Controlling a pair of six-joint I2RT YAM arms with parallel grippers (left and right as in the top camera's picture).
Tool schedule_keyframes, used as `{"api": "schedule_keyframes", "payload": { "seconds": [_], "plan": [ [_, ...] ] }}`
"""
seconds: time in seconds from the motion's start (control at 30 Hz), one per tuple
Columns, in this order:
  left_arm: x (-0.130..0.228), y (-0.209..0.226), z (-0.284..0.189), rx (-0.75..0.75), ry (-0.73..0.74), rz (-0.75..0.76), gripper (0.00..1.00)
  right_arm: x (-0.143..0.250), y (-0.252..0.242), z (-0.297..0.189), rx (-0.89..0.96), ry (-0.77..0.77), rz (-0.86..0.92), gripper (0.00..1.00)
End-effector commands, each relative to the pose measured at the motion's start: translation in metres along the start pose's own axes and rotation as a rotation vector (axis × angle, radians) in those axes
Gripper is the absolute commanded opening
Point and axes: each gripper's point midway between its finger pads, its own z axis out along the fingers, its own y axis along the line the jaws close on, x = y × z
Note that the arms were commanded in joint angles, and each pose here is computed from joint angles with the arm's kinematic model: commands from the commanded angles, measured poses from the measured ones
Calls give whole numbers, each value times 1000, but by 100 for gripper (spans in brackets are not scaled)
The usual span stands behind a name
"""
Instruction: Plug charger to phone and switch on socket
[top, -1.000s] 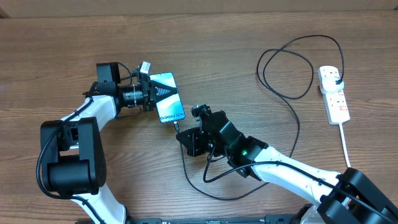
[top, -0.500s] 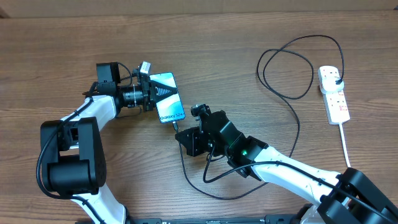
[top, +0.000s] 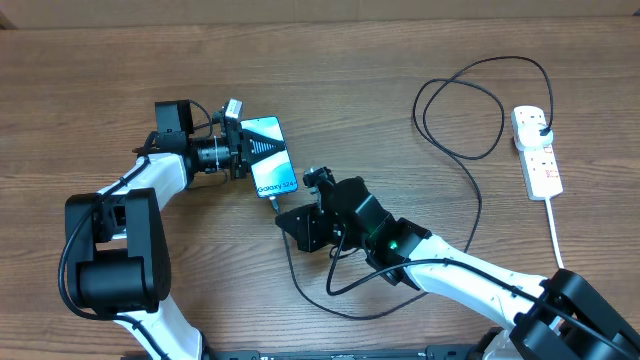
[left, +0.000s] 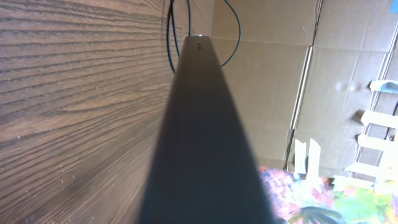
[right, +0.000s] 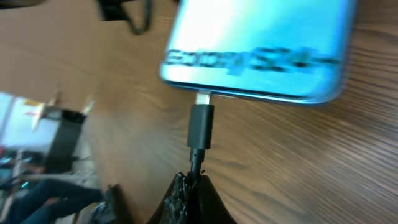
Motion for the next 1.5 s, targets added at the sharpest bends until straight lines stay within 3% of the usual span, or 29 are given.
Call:
{"api": "schedule_keyframes", "payload": {
  "seconds": [0.0, 0.77, 1.47],
  "plan": [
    [5, -19, -2, 43, 23, 29, 4, 10, 16, -1, -99, 60, -44, 4],
    [5, -19, -2, 43, 23, 28, 4, -17, -23, -7, 46, -45, 81, 4],
    [5, -19, -2, 43, 23, 29, 4, -16, -33, -12, 50, -17, 109, 4]
  ]
}}
